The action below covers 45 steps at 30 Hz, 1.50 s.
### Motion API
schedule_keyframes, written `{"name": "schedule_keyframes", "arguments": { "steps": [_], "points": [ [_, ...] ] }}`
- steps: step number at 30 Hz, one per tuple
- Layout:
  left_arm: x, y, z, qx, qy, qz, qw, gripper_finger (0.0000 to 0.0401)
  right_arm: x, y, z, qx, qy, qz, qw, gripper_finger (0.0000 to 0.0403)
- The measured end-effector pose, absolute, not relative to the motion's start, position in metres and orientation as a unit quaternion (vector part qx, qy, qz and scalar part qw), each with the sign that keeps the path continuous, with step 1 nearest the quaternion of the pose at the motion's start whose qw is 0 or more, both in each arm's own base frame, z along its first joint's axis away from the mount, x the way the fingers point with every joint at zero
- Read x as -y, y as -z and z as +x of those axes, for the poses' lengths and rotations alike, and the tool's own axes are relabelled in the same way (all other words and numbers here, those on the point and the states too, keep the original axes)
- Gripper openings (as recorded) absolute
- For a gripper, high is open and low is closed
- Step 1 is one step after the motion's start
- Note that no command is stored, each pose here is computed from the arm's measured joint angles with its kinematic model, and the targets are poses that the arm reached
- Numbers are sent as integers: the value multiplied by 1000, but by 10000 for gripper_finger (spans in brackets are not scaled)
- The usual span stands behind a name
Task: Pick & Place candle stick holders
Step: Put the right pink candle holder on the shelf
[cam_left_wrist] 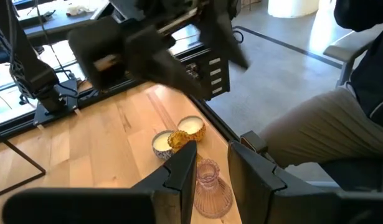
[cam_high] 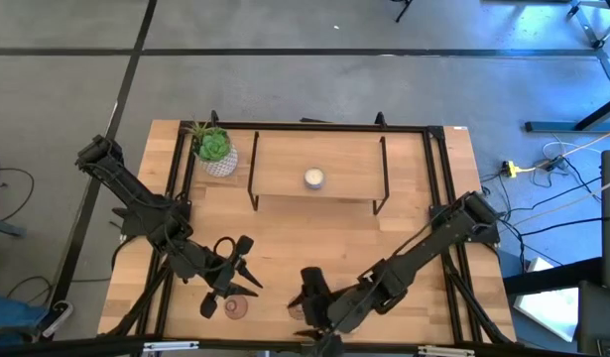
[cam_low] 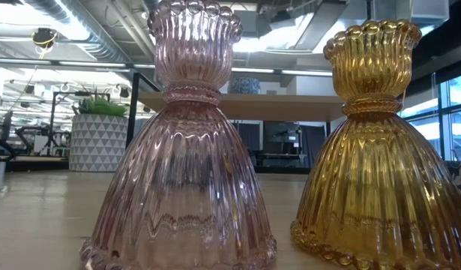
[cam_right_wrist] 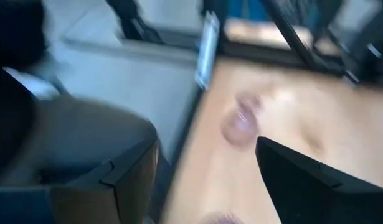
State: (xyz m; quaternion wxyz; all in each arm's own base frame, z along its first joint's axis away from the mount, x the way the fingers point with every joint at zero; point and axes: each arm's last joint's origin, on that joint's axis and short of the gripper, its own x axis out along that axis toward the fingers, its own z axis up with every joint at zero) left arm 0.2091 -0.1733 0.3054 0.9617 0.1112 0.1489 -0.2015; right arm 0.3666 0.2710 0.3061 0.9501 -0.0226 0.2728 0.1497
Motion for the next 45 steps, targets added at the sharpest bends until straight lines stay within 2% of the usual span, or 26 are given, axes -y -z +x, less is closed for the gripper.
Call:
{"name": "schedule_keyframes", "arguments": {
  "steps": [3, 6, 11, 16, 21, 33, 39, 45],
  "points": [
    [173, -305, 209, -149, 202, 111, 962, 86, -268, -321, 364, -319, -118, -39, 940, 273],
    [173, -305, 209, -150, 202, 112, 962, 86, -262, -321, 366, -355, -103, -15, 929, 273],
    [173, -305, 209, -152, 201, 112, 961, 86, -247, -292, 381, -423, -61, 17, 904, 273],
    [173, -305, 209, -153, 201, 110, 961, 86, -243, -262, 397, -471, -61, 50, 879, 273],
    [173, -304, 209, -155, 201, 111, 961, 86, -240, -258, 398, -488, -56, 79, 867, 270],
    [173, -304, 209, -156, 201, 112, 961, 86, -233, -246, 403, -509, 25, 172, 843, 256],
    [173, -304, 209, -156, 201, 112, 961, 86, -234, -228, 405, -546, 31, 185, 816, 256],
    [173, -304, 209, -157, 201, 112, 961, 86, -235, -220, 407, -552, 31, 184, 812, 256]
  ]
}}
